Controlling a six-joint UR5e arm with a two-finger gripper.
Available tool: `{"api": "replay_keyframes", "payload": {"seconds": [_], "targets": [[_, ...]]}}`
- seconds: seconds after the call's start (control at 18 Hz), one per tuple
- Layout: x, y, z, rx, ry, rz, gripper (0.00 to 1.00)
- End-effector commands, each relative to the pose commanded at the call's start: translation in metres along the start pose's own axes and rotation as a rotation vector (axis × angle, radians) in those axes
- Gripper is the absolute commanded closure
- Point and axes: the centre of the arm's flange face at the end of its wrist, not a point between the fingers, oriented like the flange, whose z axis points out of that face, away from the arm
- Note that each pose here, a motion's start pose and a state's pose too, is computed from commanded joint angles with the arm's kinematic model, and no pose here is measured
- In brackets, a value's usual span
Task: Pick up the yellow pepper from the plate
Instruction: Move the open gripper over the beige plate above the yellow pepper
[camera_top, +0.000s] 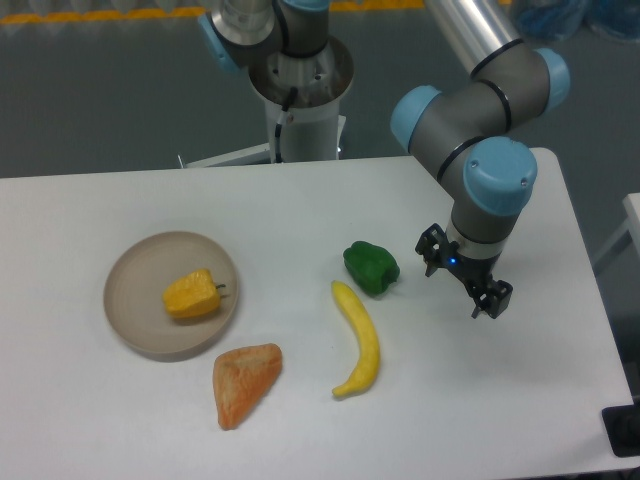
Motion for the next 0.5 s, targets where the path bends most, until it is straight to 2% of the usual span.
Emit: {"api": "replay_keyframes", "payload": {"seconds": [0.28,0.5], "targets": [[0.006,-0.011,-0.006,0.015,-0.007,-0.009,0.0],[0.038,-0.049,-0.02,0.021,-0.01,-0.055,0.0]]}}
